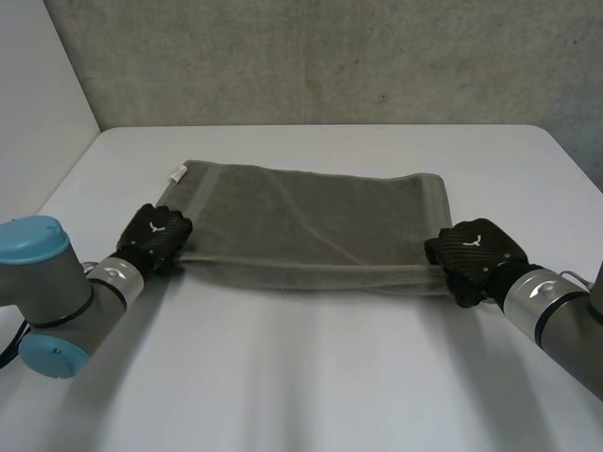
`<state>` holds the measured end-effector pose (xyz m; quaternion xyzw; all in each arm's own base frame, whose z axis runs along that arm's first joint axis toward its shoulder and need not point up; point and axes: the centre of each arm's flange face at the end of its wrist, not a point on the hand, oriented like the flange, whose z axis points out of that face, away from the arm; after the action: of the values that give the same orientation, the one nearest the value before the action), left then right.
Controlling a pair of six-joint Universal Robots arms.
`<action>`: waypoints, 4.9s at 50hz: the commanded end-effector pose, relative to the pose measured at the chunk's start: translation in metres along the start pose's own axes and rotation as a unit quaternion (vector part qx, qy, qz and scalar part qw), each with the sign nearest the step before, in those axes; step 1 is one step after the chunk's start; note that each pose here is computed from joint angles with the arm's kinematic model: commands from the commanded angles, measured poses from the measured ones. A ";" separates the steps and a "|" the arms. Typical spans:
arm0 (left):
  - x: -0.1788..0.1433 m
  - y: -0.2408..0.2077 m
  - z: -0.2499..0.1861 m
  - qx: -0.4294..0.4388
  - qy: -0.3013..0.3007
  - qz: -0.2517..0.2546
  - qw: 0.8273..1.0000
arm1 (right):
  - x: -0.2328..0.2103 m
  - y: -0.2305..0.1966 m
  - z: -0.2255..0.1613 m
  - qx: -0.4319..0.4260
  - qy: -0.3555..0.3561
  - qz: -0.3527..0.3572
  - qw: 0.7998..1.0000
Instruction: Fold the towel.
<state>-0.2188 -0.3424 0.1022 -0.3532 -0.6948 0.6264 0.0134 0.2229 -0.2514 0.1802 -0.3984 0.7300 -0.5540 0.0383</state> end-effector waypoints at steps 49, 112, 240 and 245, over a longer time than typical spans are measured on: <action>-0.027 -0.018 -0.018 0.009 -0.040 0.004 0.999 | 0.014 0.037 -0.002 -0.125 -0.029 0.070 0.989; -0.074 -0.075 -0.020 0.037 0.015 -0.019 0.999 | 0.088 -0.055 0.030 -0.007 0.090 0.017 0.996; -0.038 -0.053 -0.059 -0.041 0.009 -0.050 0.998 | -0.034 -0.126 0.060 0.093 0.079 -0.179 0.976; -0.037 -0.052 -0.059 -0.043 0.009 -0.057 0.997 | -0.142 -0.135 0.051 0.134 -0.008 -0.210 0.968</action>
<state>-0.1879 -0.3093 0.1775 -0.3261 -0.7353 0.5932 0.0339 0.3290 -0.2976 0.2517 -0.4640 0.6024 -0.6430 -0.0911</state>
